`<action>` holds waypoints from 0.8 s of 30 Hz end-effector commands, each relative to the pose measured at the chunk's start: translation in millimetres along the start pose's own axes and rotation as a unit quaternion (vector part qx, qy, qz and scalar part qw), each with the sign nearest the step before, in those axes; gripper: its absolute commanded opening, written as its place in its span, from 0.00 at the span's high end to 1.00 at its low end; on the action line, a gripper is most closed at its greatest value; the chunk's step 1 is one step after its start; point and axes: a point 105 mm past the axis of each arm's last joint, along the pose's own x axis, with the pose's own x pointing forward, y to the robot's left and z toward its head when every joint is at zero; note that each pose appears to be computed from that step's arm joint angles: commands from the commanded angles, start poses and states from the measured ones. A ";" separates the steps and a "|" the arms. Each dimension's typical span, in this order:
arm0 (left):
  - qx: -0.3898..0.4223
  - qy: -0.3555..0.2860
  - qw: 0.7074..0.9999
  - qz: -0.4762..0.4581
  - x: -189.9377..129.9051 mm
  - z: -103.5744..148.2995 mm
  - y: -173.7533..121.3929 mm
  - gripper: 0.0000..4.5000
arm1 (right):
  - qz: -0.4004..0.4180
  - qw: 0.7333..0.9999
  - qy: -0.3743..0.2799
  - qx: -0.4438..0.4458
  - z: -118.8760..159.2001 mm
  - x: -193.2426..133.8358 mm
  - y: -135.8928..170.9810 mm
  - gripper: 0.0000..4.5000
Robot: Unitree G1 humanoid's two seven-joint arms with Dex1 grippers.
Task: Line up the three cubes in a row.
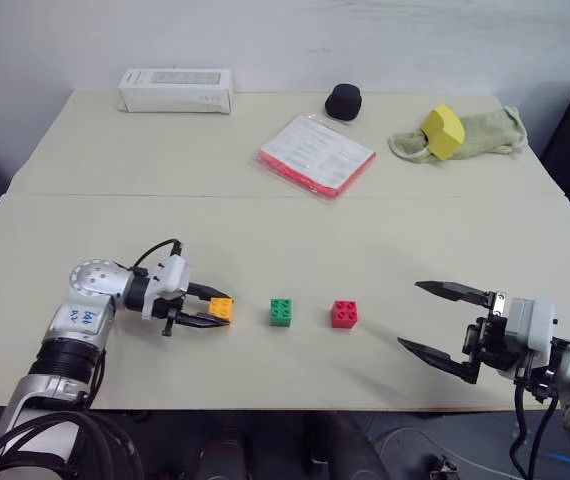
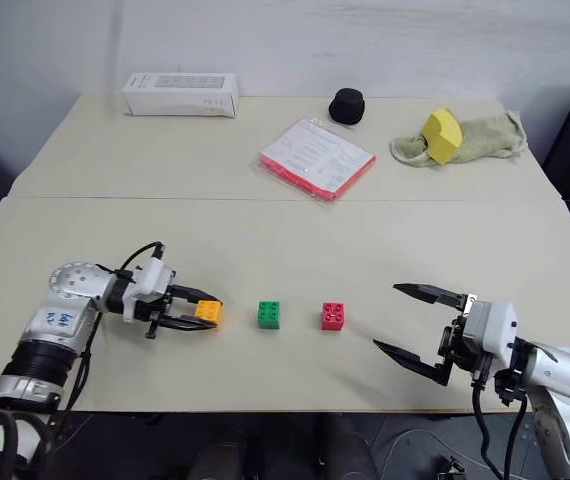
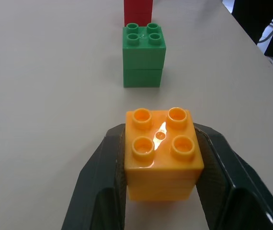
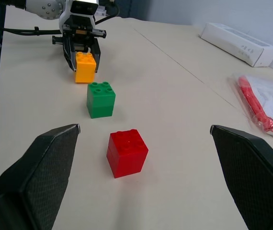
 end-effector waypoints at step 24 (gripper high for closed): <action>-0.027 0.042 0.990 0.133 -100.0 10.4 -22.0 0.20 | 0.043 0.997 0.065 -0.014 25.6 -29.9 -10.8 0.00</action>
